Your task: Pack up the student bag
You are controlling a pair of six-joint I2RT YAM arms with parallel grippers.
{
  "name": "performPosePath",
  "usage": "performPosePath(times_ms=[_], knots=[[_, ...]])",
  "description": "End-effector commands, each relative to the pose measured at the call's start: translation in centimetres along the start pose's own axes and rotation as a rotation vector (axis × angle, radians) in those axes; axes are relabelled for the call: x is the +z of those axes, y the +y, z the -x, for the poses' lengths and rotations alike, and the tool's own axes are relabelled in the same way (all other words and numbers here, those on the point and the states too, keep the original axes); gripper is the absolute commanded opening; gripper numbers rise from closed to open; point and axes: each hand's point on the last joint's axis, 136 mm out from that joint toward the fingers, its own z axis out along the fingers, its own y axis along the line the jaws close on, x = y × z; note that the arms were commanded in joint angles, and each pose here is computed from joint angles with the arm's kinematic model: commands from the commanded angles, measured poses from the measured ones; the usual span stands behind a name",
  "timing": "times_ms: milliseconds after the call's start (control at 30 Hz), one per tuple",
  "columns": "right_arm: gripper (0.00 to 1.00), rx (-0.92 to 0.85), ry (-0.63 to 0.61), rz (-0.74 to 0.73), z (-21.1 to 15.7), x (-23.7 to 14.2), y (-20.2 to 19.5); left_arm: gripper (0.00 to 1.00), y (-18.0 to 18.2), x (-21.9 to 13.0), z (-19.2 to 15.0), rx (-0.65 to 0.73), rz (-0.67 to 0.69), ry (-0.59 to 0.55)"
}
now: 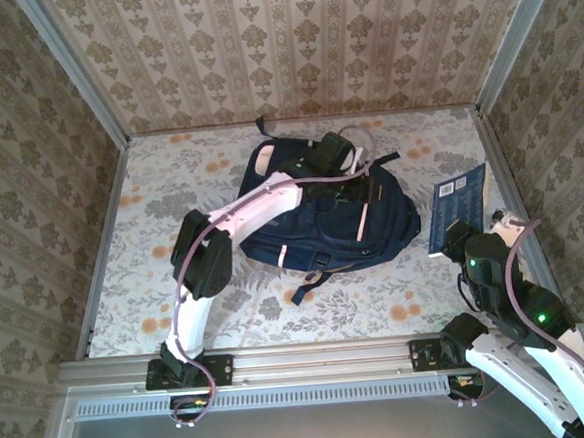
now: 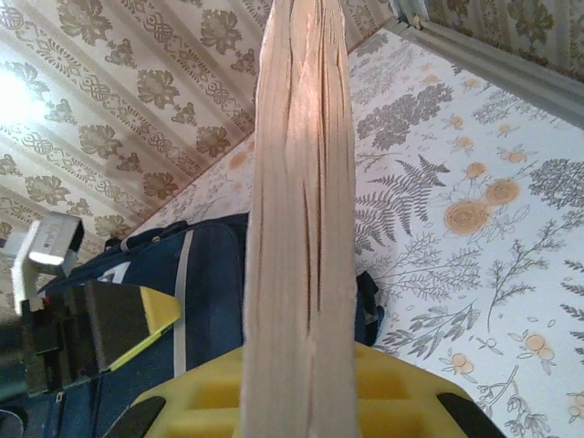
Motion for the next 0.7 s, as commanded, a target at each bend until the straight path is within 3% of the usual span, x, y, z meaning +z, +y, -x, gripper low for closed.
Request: performPosePath(times_ms=[0,267,533,667], knots=[[0.0,-0.029,-0.066,-0.018,1.3,-0.7,-0.8,0.53,-0.7,-0.4,0.7,0.008,-0.024,0.003],[0.0,-0.051,-0.048,0.01,0.4,0.0,-0.3,0.35,-1.4,1.9,-0.3,-0.002,-0.057,0.042],[0.0,-0.035,-0.017,0.041,-0.4,0.4,0.4,0.33,1.1,3.0,-1.4,-0.028,0.028,0.084],[0.0,-0.03,-0.006,0.051,-0.7,0.5,0.5,0.13,2.1,2.4,-0.9,-0.025,0.057,0.08]])
